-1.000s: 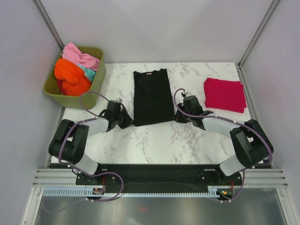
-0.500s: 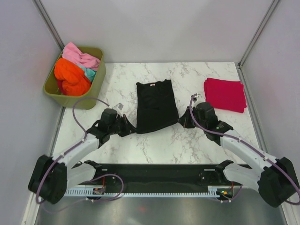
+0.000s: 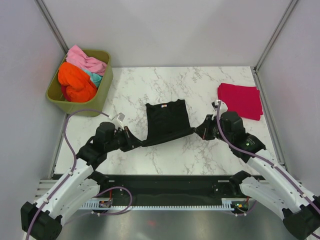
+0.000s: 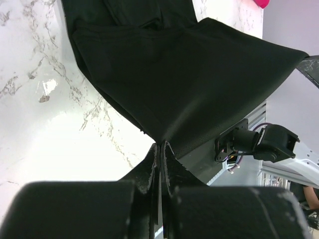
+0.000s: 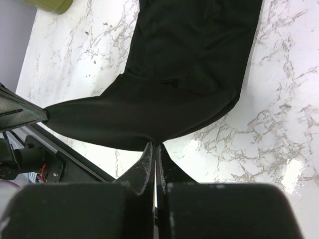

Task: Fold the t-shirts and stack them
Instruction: Fold the tshirt

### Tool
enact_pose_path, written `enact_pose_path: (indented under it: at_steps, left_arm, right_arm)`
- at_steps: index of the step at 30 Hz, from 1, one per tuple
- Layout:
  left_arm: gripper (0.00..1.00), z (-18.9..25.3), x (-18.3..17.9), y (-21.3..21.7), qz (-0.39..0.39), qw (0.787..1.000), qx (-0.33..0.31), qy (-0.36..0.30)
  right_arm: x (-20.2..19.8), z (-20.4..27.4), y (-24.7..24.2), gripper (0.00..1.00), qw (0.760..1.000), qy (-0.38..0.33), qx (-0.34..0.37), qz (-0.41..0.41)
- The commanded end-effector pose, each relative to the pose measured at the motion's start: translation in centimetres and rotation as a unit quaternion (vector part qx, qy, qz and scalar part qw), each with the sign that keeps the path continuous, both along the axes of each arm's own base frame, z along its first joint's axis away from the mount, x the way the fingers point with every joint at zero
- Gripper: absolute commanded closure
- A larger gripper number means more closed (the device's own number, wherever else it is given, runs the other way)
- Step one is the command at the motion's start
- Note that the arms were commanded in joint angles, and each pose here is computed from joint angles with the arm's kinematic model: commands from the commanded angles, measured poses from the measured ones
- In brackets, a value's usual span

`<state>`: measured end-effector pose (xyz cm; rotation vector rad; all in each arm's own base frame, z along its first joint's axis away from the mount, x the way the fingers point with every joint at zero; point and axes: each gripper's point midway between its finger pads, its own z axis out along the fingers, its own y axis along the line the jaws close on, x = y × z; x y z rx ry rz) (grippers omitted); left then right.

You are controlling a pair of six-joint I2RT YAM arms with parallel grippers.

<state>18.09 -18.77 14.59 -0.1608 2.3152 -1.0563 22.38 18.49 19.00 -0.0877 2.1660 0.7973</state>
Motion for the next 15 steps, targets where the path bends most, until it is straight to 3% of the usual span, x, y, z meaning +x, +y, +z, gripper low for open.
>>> enact_pose_path:
  at_steps: [1, 15]
  left_arm:
    - [0.98, 1.3, -0.3, -0.4, -0.003, 1.000, -0.010, 0.019]
    - [0.97, 2.5, 3.5, -1.7, 0.006, 0.999, 0.012, 0.034]
  right_arm:
    - [0.5, 1.4, -0.2, 1.00, 1.000, -0.013, -0.018, 0.000]
    - [6.0, 1.7, -1.8, 1.00, 0.992, -0.035, -0.084, -0.090]
